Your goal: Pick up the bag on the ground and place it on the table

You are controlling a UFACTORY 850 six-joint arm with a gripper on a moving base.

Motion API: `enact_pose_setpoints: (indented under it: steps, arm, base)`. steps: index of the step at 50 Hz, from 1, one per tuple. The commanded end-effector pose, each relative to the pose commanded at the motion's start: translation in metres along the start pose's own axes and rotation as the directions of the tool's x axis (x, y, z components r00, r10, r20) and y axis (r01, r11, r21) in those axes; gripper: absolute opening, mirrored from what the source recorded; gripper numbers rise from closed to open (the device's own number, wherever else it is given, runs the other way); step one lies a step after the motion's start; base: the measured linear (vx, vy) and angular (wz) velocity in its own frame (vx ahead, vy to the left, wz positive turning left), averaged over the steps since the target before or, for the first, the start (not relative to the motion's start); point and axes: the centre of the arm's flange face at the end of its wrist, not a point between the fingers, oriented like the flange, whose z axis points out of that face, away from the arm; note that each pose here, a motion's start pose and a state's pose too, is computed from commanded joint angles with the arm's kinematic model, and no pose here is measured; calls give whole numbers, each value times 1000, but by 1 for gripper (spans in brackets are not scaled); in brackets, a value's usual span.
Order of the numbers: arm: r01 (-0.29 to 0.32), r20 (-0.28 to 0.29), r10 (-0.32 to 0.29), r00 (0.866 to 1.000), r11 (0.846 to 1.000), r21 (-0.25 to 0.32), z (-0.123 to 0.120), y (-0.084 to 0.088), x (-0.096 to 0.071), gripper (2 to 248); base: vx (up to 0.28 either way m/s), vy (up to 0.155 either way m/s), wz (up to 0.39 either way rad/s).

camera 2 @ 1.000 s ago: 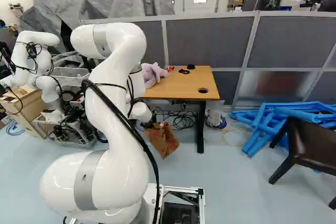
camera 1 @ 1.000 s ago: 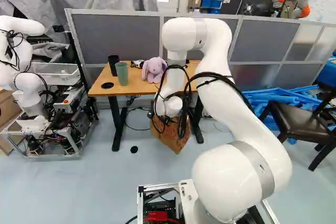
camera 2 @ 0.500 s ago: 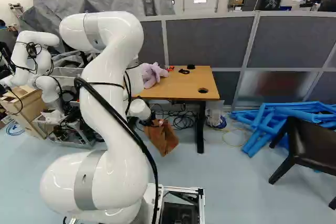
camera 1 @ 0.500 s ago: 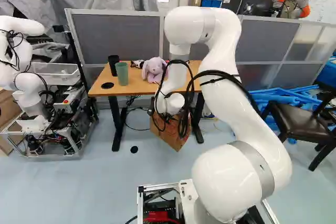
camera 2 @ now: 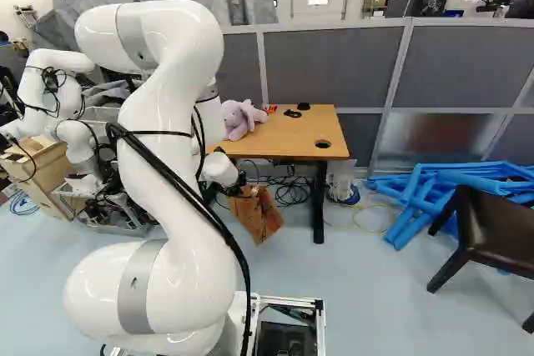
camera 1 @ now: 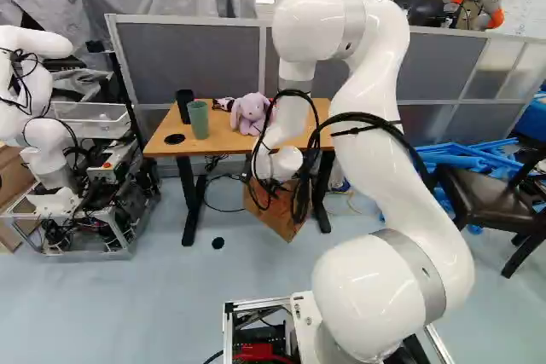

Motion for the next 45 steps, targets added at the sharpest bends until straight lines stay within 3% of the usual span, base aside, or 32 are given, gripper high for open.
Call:
enact_pose_setpoints:
  steps: [28, 45]
  arm:
    - [-4, 64, -3, 998, 994, 107, -4, -9, -6, 21]
    - [-4, 55, -1, 999, 995, 97, -25, -5, -4, 21]
  base:
    - [0, 0, 0]
    - [0, 0, 0]
